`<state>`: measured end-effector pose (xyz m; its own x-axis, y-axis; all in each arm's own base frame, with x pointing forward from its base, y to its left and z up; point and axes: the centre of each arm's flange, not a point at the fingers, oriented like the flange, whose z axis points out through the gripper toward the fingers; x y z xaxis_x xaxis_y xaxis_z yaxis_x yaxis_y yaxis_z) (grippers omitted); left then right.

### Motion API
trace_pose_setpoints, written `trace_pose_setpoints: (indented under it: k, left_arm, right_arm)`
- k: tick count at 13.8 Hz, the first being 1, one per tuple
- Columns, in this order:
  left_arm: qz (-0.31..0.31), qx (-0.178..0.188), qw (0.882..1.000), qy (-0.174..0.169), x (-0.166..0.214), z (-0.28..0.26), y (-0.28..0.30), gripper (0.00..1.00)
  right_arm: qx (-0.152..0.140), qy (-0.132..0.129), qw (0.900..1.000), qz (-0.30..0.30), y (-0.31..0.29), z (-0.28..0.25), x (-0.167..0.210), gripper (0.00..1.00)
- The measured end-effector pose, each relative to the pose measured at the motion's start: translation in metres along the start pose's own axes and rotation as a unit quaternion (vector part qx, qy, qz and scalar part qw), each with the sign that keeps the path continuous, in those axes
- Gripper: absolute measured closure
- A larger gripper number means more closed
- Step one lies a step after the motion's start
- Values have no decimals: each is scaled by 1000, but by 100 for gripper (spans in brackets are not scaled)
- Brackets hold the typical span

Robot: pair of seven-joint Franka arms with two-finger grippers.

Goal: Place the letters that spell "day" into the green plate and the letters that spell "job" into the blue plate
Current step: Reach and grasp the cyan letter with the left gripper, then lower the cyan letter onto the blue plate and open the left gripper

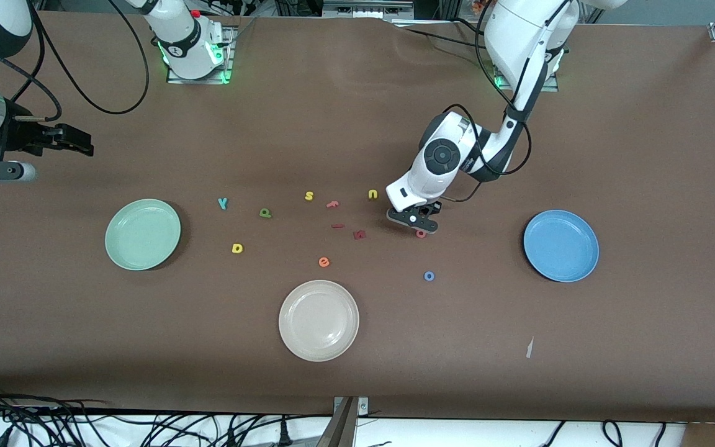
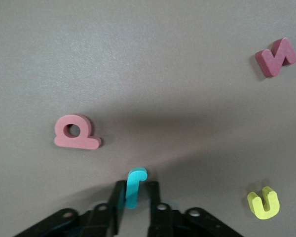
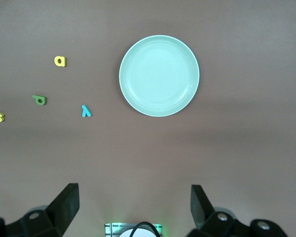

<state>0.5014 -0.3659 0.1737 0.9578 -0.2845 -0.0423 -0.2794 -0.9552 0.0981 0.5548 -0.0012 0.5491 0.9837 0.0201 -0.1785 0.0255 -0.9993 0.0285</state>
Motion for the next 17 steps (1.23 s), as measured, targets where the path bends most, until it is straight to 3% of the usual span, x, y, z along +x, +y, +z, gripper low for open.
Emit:
trace_pose_setpoints:
  k: [1,6,9,12,17]
  left_arm:
    - [0,0,1000,0,0,0,-1,88]
    - [-18,-1,1000,4,11,-17,-21,89]
    - [-69,-9,998,0,30,-82,-93,89]
    - [-83,-20,996,-20,26,-138,-173,89]
    - [-42,-38,998,-42,-1,-149,-300,89]
  right_arm:
    - [0,0,1000,0,0,0,0,0]
    - [0,0,1000,0,0,0,0,0]
    - [0,0,1000,0,0,0,0,0]
    - [0,0,1000,0,0,0,0,0]
    - [0,0,1000,0,0,0,0,0]
